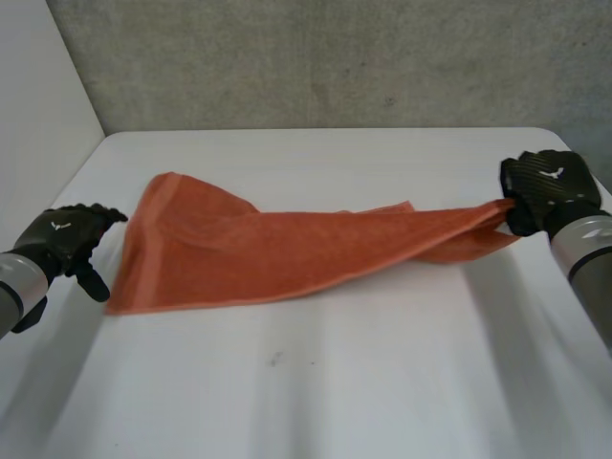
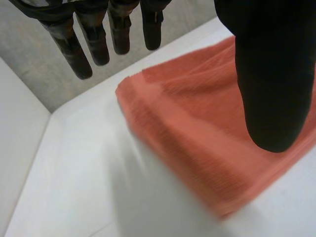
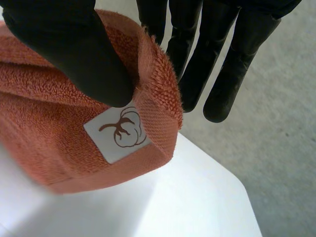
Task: Fold the laundry
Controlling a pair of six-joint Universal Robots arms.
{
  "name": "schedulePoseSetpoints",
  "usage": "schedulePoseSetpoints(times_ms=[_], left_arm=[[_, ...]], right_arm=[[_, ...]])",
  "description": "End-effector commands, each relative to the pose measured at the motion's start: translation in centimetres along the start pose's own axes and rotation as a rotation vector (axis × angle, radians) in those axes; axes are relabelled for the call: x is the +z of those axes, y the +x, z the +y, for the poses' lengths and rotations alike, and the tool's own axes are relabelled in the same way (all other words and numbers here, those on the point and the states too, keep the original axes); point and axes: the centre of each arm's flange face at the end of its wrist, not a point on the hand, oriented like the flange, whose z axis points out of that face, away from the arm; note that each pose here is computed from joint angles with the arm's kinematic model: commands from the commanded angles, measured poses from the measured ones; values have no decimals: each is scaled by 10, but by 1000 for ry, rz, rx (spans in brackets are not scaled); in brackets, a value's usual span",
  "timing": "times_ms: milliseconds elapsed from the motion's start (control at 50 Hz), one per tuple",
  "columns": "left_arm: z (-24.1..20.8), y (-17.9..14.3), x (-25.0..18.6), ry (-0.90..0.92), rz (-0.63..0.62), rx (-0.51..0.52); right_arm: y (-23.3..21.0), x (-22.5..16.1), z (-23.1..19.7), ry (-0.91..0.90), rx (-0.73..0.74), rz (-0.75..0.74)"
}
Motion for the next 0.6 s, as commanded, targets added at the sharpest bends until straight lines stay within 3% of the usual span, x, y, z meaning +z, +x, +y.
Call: schedulePoseSetpoints(times_ms=[20,200,600], left_arm=[[17,7,7,-41,78,19],[26,32,9,-58,170,17],[41,42,17,-94,202,14]], right_arm=[[8,15,27,-62,10,-22],[-1,18,44,-110,18,-46],[-4,16,51,-131,8,-58]])
